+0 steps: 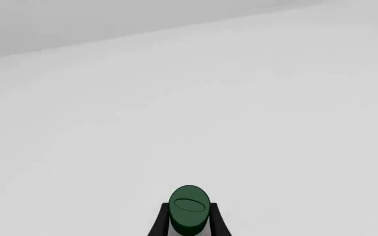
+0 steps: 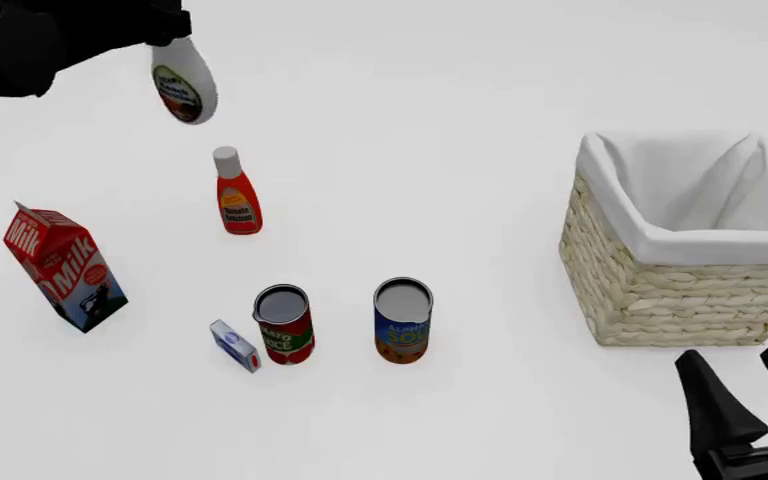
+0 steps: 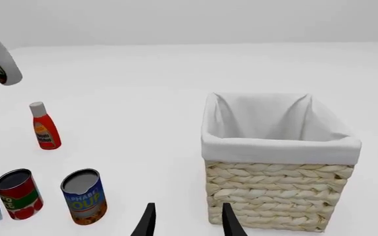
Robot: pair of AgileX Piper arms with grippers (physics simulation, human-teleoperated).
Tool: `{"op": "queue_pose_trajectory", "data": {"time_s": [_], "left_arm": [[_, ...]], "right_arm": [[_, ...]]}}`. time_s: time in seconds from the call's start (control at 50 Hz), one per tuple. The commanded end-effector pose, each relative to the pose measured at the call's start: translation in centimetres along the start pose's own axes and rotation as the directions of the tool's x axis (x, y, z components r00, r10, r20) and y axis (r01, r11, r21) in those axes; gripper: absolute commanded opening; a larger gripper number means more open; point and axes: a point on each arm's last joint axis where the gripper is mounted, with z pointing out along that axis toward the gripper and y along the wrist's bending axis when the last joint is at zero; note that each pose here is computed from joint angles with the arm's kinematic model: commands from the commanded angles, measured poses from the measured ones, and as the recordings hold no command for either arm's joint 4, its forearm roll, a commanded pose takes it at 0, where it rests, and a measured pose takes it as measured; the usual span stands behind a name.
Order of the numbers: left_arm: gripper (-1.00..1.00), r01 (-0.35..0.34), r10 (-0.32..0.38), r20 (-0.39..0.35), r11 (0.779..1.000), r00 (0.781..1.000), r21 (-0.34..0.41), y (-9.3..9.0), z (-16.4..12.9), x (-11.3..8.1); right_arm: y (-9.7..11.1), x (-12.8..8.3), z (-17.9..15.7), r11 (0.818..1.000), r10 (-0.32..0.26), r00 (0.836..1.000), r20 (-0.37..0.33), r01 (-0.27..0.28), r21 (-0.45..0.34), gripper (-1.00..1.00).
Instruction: Pick the salad dressing and place it in the basket.
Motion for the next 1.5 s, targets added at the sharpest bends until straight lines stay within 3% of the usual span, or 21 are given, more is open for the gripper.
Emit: {"op": "queue_pose_trajectory", "data": {"time_s": [0.02,0.2,0.5,0.68,0.9,1.2,1.34,1.42,1.5], "left_arm": [[-1.0,-0.033,0.027,0.039,0.987,0.999,0.159,-5.8,-2.5,-1.3],[-1.0,-0.058,0.049,0.039,0.958,0.998,0.282,-10.3,-3.3,-0.9],[-1.0,-0.061,0.051,0.036,0.92,0.998,0.386,-14.5,-3.7,-0.3],[-1.0,-0.035,0.028,0.021,0.878,0.999,0.477,-17.8,-5.5,-0.4],[-1.0,-0.03,0.02,0.024,0.851,1.0,0.524,-19.7,-6.3,-0.2],[-1.0,-0.01,0.009,0.005,0.844,1.0,0.536,-20.7,-5.6,0.5],[-1.0,-0.015,0.015,0.005,0.846,1.0,0.534,-20.6,-5.5,0.6],[-1.0,-0.017,0.016,0.007,0.846,1.0,0.533,-20.6,-5.5,0.6],[-1.0,-0.019,0.017,0.009,0.844,1.0,0.536,-20.6,-5.7,0.5]], "right_arm": [[0.0,0.0,0.0,1.0,0.001,1.0,0.002,-0.001,-0.002,1.0],[0.0,-0.1,0.1,1.0,-0.001,1.0,0.005,0.001,-0.004,1.0],[0.1,-0.2,0.3,1.0,-0.005,1.0,0.011,0.005,-0.016,1.0],[0.1,-0.1,0.1,1.0,-0.006,1.0,0.01,0.006,-0.016,1.0],[0.1,-0.1,-0.1,1.0,-0.004,1.0,0.015,0.005,-0.024,1.0],[0.2,-0.2,-0.1,1.0,-0.008,1.0,0.023,0.009,-0.03,1.0],[0.6,-1.0,0.5,0.994,-0.065,0.998,0.007,0.065,-0.086,1.0],[0.8,-1.5,0.9,0.992,-0.063,0.998,-0.008,0.062,-0.105,1.0],[1.1,-1.4,2.3,0.982,-0.141,0.988,-0.056,0.133,-0.132,1.0]]}}
